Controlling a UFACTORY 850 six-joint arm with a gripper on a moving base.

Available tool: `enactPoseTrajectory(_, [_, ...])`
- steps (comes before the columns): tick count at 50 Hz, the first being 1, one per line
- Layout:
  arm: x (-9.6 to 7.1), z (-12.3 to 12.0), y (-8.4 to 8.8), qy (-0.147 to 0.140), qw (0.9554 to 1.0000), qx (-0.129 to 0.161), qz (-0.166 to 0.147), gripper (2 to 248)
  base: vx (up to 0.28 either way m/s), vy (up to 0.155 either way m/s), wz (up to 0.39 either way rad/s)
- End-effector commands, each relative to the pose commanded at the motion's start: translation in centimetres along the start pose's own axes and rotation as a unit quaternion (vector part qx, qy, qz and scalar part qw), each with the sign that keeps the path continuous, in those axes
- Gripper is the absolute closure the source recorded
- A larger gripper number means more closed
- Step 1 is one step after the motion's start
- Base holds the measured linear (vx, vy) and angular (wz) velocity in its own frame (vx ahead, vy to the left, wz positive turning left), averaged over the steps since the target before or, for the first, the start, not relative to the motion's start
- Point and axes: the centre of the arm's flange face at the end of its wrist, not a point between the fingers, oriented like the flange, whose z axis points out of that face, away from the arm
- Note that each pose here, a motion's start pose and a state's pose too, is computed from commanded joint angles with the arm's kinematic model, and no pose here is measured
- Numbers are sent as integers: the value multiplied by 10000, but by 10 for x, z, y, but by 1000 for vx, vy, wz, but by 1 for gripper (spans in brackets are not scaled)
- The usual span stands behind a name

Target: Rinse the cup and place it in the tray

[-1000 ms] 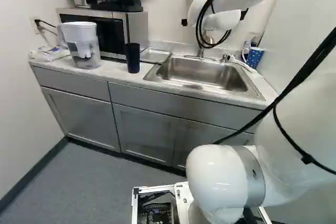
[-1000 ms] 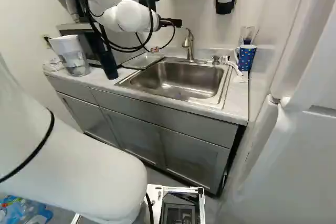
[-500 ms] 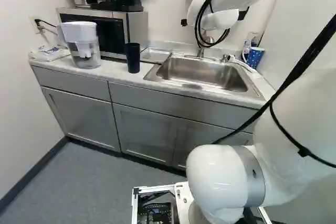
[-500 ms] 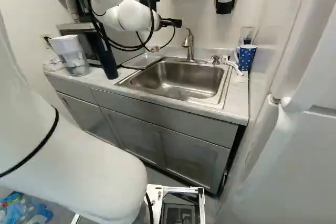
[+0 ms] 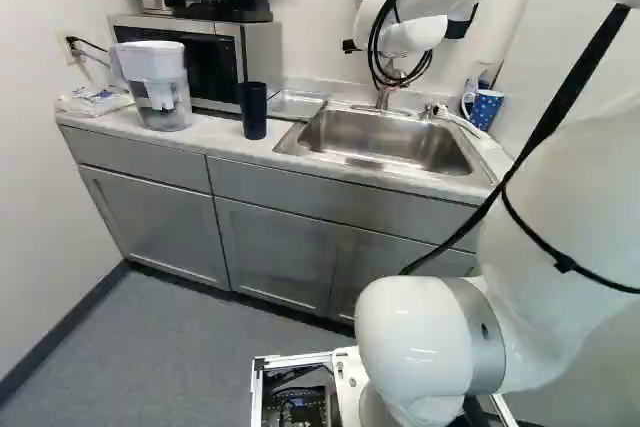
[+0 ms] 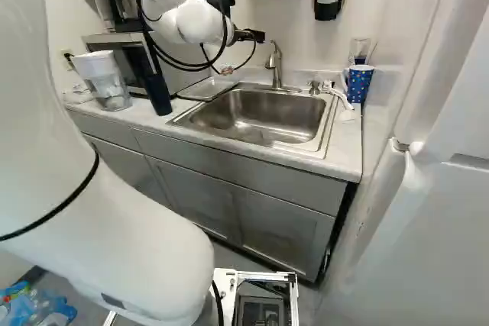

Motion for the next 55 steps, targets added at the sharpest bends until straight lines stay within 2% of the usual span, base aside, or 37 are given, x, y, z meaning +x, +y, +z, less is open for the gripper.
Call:
enactPoseTrajectory(30, [7,30,-3,-38,10000,24,-6,3,0,0,0])
enactPoseTrajectory(55, [8,60,-2,-366,9993,13,-4,3,0,0,0])
